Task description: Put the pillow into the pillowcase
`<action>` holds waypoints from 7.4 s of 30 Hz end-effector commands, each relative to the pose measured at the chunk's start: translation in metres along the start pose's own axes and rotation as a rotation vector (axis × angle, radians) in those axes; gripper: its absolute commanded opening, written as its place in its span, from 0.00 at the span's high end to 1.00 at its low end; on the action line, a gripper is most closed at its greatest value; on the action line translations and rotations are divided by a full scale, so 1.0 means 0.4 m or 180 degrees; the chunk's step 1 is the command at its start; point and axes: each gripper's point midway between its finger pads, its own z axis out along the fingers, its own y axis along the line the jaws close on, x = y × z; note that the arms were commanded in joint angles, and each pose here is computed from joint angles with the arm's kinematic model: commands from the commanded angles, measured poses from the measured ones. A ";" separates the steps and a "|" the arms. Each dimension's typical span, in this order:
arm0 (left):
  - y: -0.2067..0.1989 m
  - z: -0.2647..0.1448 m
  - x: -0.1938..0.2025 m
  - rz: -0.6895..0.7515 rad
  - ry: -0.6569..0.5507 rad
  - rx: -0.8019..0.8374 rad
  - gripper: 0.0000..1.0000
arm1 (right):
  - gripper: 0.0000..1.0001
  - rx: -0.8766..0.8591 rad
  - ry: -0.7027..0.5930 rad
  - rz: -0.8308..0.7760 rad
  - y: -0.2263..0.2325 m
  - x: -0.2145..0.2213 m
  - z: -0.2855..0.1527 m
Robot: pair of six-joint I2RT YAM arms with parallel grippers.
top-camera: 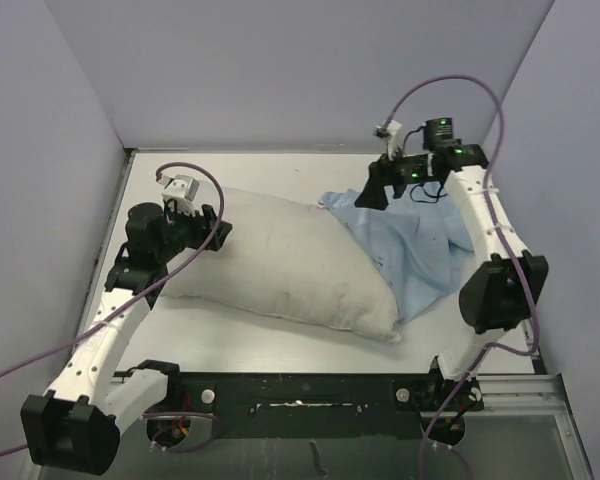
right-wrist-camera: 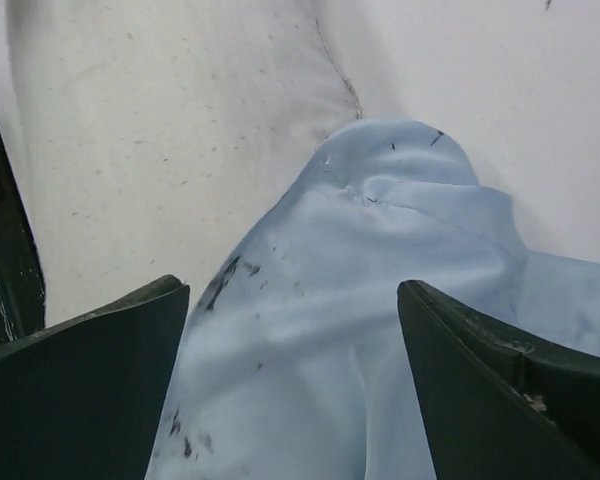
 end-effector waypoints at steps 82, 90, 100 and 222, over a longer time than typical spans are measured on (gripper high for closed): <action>-0.600 0.462 0.113 -0.0988 0.0560 0.0289 1.00 | 1.00 -0.0130 0.0366 -0.0102 0.171 0.307 -0.094; -0.591 0.475 0.178 -0.1161 0.0678 -0.0590 1.00 | 1.00 -0.0518 0.0335 -0.0285 0.245 0.205 -0.022; -0.691 0.435 0.114 -0.1043 0.0081 0.0740 0.89 | 1.00 0.0261 0.0182 0.0509 0.031 0.154 0.019; -0.554 0.073 0.210 0.3881 0.0404 0.0977 0.05 | 0.55 0.0996 0.0601 -0.0368 -0.047 0.065 -0.026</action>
